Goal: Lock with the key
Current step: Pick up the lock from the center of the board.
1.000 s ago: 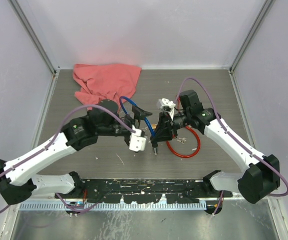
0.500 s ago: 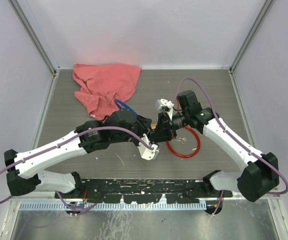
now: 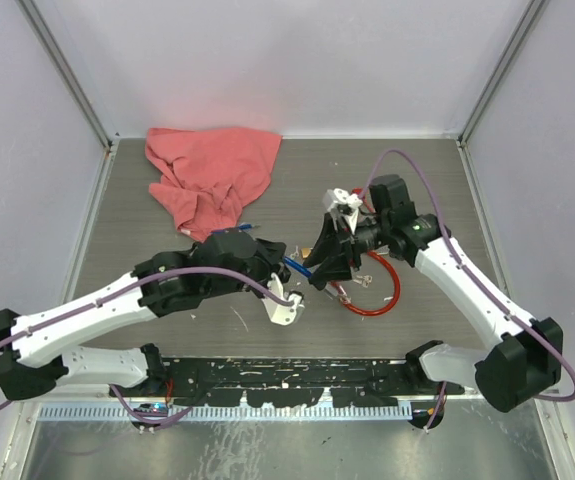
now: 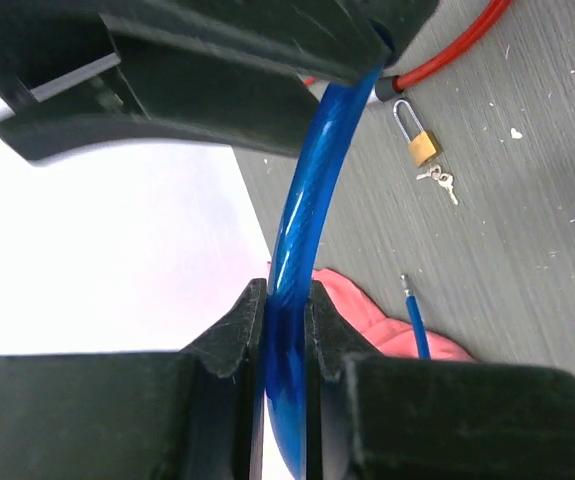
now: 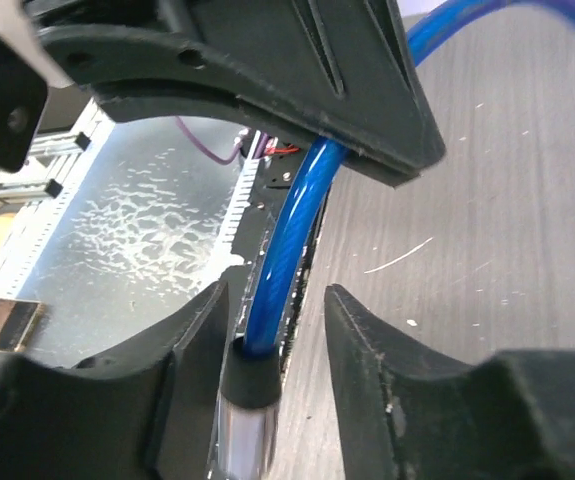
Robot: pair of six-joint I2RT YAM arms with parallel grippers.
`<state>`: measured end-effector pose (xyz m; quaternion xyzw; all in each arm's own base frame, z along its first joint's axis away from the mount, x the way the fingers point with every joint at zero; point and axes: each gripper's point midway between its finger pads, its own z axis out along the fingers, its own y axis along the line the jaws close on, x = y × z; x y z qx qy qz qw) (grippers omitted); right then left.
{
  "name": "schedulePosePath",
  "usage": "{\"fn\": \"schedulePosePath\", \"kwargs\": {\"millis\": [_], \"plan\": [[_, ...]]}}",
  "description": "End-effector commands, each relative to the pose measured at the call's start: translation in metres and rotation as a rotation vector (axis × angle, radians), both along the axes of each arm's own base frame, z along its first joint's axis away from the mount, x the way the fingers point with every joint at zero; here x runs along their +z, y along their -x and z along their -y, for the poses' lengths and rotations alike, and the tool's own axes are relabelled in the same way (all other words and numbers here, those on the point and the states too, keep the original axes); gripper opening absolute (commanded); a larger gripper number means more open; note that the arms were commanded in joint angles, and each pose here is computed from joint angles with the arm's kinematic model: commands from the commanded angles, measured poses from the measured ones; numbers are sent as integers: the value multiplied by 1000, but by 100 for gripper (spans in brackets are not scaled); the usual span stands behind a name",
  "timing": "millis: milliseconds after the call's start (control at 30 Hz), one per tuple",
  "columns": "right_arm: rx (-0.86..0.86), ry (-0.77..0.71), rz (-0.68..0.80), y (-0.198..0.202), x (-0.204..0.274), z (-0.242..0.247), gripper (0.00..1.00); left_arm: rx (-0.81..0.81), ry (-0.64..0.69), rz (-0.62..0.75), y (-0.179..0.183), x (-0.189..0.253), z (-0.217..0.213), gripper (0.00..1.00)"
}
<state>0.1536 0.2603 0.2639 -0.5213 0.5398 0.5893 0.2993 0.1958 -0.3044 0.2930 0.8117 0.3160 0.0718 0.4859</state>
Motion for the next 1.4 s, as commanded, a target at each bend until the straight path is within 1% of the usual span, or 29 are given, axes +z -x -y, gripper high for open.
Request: {"fn": "schedulePosePath", "kwargs": {"millis": [0,100,267,400,567,633,733,800,867,1000,1067,1167,1233,1367], "plan": [[-11,-110,142,2,52,15,52,94,231,4,0,48,-15,0],[-69,-121,174,-6,67,27,54,145,326,-65,5,52,-24,0],[-153,-121,209,-20,80,41,54,224,473,-197,15,48,-39,0],[-213,-107,231,-31,82,47,54,261,647,-319,26,56,-50,0],[-309,-68,265,-55,71,50,54,303,843,-435,34,70,-64,0],[-392,-53,240,-73,62,49,54,300,922,-473,38,79,-68,0],[-456,-42,218,-88,46,50,54,294,1024,-540,42,88,-69,0],[-443,-53,206,-88,37,45,54,285,1079,-578,44,95,-68,0],[-405,-83,167,-79,29,39,54,283,1123,-615,44,101,-65,0],[-347,-149,186,-65,22,24,65,306,1240,-693,40,113,-61,0],[-314,-173,191,-57,19,16,72,300,1315,-724,38,123,-60,0],[-272,-225,210,-45,17,5,82,283,1390,-758,37,130,-57,0],[-242,-263,207,-35,18,-3,85,278,1432,-770,35,135,-58,0],[-184,-313,197,-19,26,-25,86,257,1490,-782,34,145,-57,0]]}}
